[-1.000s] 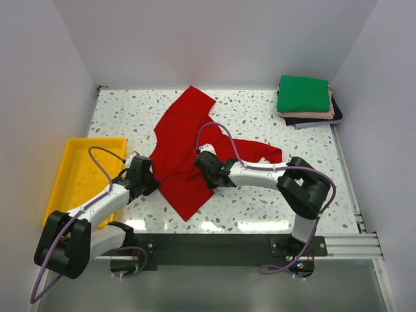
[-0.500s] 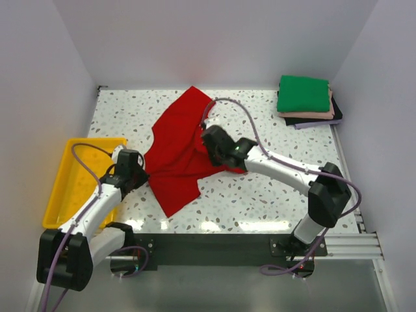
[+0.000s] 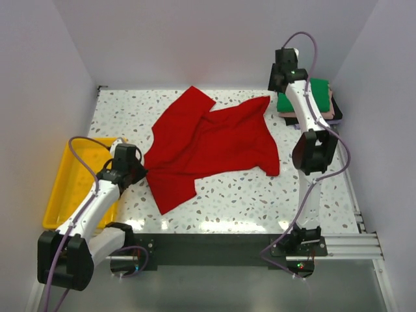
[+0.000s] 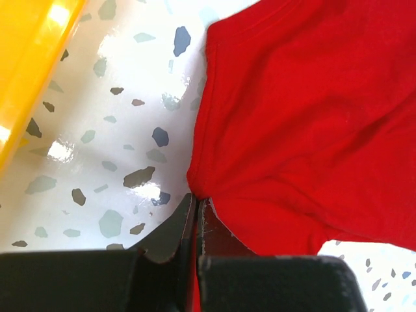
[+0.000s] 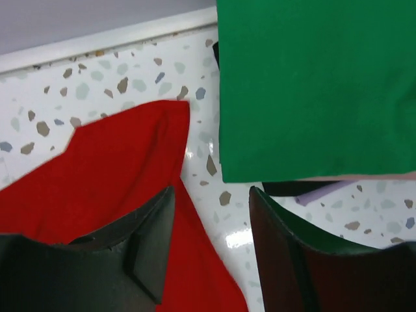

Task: Fold and stack the t-shirts
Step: Flatten the tshirt out

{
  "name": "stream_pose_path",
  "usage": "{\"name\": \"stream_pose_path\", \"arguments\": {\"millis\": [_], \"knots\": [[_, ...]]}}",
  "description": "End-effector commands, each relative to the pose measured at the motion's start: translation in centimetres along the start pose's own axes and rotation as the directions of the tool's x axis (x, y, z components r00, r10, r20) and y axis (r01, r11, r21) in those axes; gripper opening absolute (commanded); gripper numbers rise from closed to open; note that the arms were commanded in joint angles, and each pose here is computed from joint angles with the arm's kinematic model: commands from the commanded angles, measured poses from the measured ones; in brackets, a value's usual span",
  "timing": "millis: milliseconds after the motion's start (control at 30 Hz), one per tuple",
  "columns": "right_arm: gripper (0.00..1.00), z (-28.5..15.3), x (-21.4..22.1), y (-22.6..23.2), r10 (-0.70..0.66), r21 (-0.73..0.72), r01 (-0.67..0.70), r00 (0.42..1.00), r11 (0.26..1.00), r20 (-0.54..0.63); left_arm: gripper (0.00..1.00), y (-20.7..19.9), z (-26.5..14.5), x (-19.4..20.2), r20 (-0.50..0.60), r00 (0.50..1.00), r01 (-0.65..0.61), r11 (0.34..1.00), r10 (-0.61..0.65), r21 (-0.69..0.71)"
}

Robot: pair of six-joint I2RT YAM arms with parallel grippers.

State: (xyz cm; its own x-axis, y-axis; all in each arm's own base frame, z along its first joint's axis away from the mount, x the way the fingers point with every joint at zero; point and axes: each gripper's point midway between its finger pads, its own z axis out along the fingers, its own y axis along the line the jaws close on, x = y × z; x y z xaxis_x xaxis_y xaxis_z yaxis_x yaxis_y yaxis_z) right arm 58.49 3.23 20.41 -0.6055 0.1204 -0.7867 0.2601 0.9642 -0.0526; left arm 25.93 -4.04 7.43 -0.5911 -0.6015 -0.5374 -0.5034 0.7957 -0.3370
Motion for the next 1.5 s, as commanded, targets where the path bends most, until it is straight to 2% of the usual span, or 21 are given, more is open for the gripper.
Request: {"name": "stream_pose_path", "arguments": {"millis": [0, 67, 100, 167, 267, 300, 333, 433, 467, 500, 533, 567, 700, 933, 1067, 1267, 1300, 1333, 1367, 1400, 1467], "knots": [[0.54, -5.9, 0.0, 2.2, -0.040, -0.102, 0.037, 0.999, 0.994, -0.022, 0.00, -0.9, -1.1, -2.0, 0.050, 0.999, -0.023, 0.999, 0.022, 0.026], [0.60, -6.9, 0.6, 1.9, -0.020, -0.115, 0.020, 1.000, 0.993, -0.005, 0.00, -0.9, -1.1, -2.2, 0.050, 0.998, -0.027, 0.999, 0.026, 0.023], [0.61, -8.0, 2.9, 1.0, -0.012, -0.109, 0.008, 0.999, 0.994, -0.044, 0.00, -0.8, -1.1, -2.3, 0.051, 0.998, -0.030, 0.999, 0.029, 0.018], [0.62, -9.2, 4.3, 0.2, 0.013, -0.111, -0.017, 0.999, 0.994, -0.040, 0.00, -0.8, -1.3, -2.9, 0.062, 0.998, -0.030, 0.999, 0.029, 0.017], [0.62, -11.6, 9.2, -1.3, 0.057, -0.121, -0.068, 0.994, 0.990, -0.099, 0.00, -0.7, -1.5, -4.0, 0.084, 0.996, -0.028, 1.000, 0.027, 0.009], [0.61, -11.5, 13.3, -1.8, 0.064, -0.114, -0.084, 0.983, 0.990, -0.170, 0.00, -0.4, -1.5, -4.5, 0.089, 0.996, -0.025, 1.000, 0.025, 0.001], [0.60, -13.4, 13.0, -1.8, 0.091, -0.165, -0.111, 0.988, 0.980, -0.124, 0.00, -0.6, -1.6, -5.0, 0.097, 0.995, -0.025, 1.000, 0.024, 0.013], [0.59, -15.7, 18.1, -3.1, 0.135, -0.185, -0.166, 0.977, 0.969, -0.167, 0.00, -0.5, -1.8, -6.6, 0.114, 0.993, -0.029, 1.000, 0.027, 0.011], [0.58, -16.1, 19.2, -3.4, 0.151, -0.185, -0.183, 0.973, 0.966, -0.176, 0.00, -0.3, -1.7, -7.1, 0.120, 0.993, -0.022, 1.000, 0.021, 0.009], [0.56, -16.2, 22.2, -3.9, 0.144, -0.171, -0.186, 0.962, 0.967, -0.231, 0.00, -0.7, -1.8, -7.3, 0.116, 0.993, -0.031, 0.999, 0.028, 0.026], [0.56, -17.1, 22.5, -3.9, 0.164, -0.198, -0.209, 0.961, 0.958, -0.223, 0.00, -1.1, -1.9, -7.6, 0.122, 0.992, -0.035, 0.999, 0.030, 0.041], [0.56, -17.2, 25.6, -3.7, 0.163, -0.210, -0.228, 0.943, 0.951, -0.289, 0.00, -1.4, -1.9, -7.7, 0.121, 0.992, -0.040, 0.998, 0.034, 0.051], [0.55, -17.0, 30.2, -3.4, 0.199, -0.208, -0.292, 0.905, 0.934, -0.376, 0.00, -2.4, -1.8, -7.7, 0.107, 0.994, -0.043, 0.994, 0.032, 0.101], [0.54, -14.5, 31.2, -2.6, 0.238, -0.190, -0.328, 0.893, 0.925, -0.382, 0.00, -2.7, -1.5, -7.1, 0.094, 0.995, -0.048, 0.991, 0.037, 0.128], [0.48, -13.5, 31.4, -2.0, 0.257, -0.182, -0.349, 0.883, 0.919, -0.393, 0.00, -2.8, -1.6, -7.2, 0.098, 0.994, -0.053, 0.990, 0.041, 0.134], [0.30, -12.6, 32.1, -1.8, 0.263, -0.168, -0.355, 0.875, 0.920, -0.407, 0.00, -2.8, -1.4, -7.1, 0.095, 0.995, -0.055, 0.989, 0.043, 0.135], [0.21, -12.6, 32.0, -1.7, 0.263, -0.169, -0.355, 0.875, 0.919, -0.408, 0.00, -2.9, -1.4, -7.1, 0.092, 0.995, -0.055, 0.989, 0.043, 0.137], [0.17, -12.6, 32.0, -1.7, 0.256, -0.168, -0.349, 0.874, 0.922, -0.413, 0.00, -2.9, -1.4, -7.2, 0.093, 0.995, -0.055, 0.989, 0.043, 0.138], [0.13, -12.7, 31.0, -1.5, 0.247, -0.181, -0.339, 0.883, 0.923, -0.398, 0.00, -3.0, -1.5, -7.2, 0.095, 0.995, -0.054, 0.989, 0.041, 0.141], [0.04, -12.8, 30.6, -1.5, 0.240, -0.183, -0.333, 0.885, 0.925, -0.399, 0.00, -3.0, -1.6, -7.3, 0.095, 0.995, -0.054, 0.989, 0.041, 0.141], [0.00, -13.4, 28.4, -1.9, 0.199, -0.188, -0.282, 0.909, 0.941, -0.366, 0.00, -3.1, -1.8, -7.4, 0.100, 0.994, -0.054, 0.989, 0.040, 0.141]]}}
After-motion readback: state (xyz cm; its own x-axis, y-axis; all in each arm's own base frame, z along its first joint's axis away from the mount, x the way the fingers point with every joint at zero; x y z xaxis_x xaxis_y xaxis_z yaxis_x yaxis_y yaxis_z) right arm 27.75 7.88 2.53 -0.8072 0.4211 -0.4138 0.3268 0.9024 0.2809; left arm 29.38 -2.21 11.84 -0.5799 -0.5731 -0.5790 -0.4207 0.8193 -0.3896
